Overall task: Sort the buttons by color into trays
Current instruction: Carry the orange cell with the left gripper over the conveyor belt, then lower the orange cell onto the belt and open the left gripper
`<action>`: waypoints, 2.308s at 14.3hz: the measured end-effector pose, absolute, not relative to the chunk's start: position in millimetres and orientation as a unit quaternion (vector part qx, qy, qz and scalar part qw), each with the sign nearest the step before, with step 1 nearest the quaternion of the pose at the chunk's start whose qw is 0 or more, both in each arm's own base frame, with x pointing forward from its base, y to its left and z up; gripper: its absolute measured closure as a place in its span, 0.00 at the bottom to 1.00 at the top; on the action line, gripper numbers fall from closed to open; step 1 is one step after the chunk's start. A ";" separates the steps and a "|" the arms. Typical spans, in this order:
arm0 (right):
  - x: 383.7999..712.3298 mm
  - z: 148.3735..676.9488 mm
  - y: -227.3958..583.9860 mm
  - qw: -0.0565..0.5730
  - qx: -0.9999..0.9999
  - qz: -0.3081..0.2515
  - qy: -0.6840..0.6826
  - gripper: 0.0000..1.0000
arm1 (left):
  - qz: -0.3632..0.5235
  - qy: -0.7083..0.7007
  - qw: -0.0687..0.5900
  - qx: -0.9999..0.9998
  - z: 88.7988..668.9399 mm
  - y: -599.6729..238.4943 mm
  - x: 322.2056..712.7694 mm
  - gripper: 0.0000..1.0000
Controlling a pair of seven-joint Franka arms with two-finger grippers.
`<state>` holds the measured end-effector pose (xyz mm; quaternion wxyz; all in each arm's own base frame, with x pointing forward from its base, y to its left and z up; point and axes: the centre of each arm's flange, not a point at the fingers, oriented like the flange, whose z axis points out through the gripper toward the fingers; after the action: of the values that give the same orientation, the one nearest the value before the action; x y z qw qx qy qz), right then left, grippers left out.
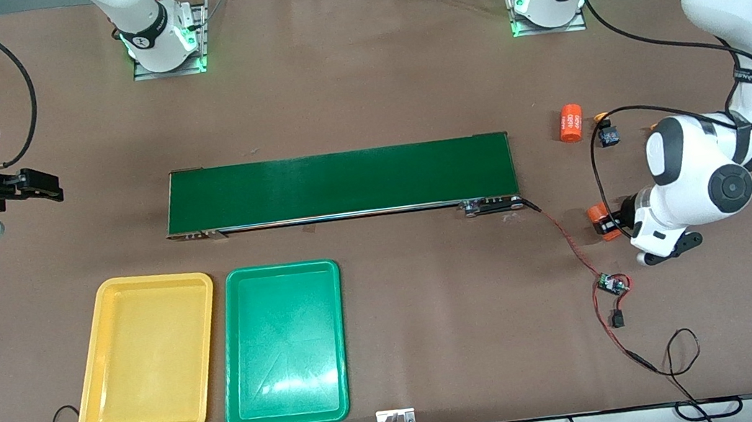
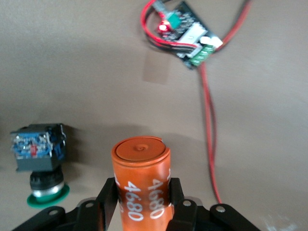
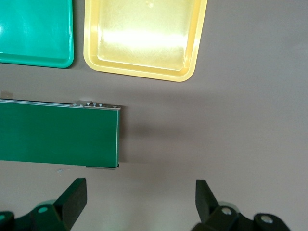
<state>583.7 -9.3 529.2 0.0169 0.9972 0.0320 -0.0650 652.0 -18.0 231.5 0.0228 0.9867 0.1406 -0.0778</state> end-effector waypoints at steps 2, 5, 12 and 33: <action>583.8 529.1 -9.5 0.017 0.997 -0.065 0.032 0.00 | -0.080 0.119 0.016 0.990 261.5 -41.2 643.5 0.51; 585.7 527.7 -9.5 0.017 0.997 -0.062 0.032 0.00 | -0.097 0.032 0.004 0.995 313.2 -106.2 618.9 0.51; 587.4 524.9 -5.7 0.017 0.997 -0.062 0.035 0.00 | -0.102 -0.284 0.017 0.953 346.6 -207.9 551.3 0.51; 587.4 523.6 0.0 0.017 0.997 -0.064 0.040 0.00 | -0.083 -0.715 0.062 0.692 259.2 -284.2 499.1 0.51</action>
<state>587.4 0.0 523.6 0.0173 0.9970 0.0397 -0.0643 499.1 -284.2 259.2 0.0617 0.6915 -0.7149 -0.0834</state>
